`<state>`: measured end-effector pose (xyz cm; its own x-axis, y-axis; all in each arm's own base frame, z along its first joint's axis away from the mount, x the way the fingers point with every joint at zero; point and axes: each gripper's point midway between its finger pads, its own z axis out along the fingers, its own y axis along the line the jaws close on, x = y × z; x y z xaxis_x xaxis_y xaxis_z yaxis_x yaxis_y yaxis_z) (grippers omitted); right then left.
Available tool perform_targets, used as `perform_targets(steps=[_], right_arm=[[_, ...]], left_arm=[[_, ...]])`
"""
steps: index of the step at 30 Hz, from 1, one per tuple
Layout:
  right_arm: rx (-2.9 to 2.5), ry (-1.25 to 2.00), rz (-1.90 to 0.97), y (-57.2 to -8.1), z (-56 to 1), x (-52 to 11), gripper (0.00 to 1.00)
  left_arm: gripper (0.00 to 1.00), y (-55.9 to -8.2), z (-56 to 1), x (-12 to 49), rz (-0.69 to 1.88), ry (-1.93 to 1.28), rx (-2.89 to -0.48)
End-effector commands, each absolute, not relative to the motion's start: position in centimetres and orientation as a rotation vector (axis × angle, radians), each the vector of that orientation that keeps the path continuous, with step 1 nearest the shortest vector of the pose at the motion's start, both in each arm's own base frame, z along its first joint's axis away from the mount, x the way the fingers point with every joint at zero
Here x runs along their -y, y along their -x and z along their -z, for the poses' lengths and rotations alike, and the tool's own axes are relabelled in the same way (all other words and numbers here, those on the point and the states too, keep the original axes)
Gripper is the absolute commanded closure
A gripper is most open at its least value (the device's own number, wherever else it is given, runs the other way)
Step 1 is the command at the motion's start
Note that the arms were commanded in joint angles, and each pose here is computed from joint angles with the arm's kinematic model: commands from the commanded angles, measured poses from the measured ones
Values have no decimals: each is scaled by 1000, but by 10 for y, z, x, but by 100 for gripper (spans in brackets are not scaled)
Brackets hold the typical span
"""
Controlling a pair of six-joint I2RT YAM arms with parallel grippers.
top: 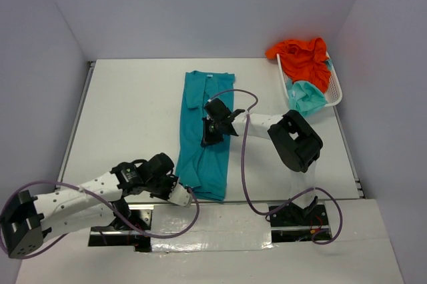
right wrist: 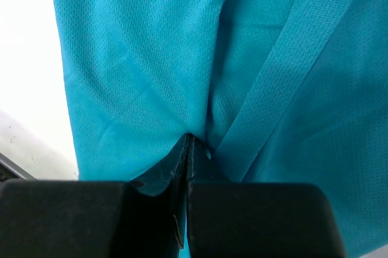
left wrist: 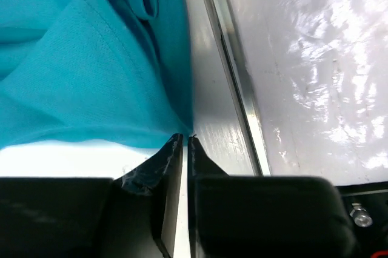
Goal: Fold and stack the t-shirts
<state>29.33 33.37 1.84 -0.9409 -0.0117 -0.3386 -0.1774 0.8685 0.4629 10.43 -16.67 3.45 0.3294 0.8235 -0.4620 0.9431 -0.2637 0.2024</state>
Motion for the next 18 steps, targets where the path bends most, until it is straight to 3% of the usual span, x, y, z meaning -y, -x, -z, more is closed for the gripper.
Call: perform_targets(steps=[1,5,10,14,18], right_arm=[[-2708,161,-603,-304,-12,-319,100],[-2690,186,-650,-305,-17,-325,100],[-2603,305,-733,-307,-50,-347,99],[-2554,321,-750,-307,-83,-346,79],[-2585,302,-756,-287,-96,-333,68]], left_arm=[[78,-90,-51,169,447,-2175,-1466],[53,-74,-62,169,546,-2225,-1401],[44,-104,-76,189,443,-2078,-1410],[40,-123,-74,211,426,-2051,-1436],[38,-122,-55,209,442,-2081,-1543]])
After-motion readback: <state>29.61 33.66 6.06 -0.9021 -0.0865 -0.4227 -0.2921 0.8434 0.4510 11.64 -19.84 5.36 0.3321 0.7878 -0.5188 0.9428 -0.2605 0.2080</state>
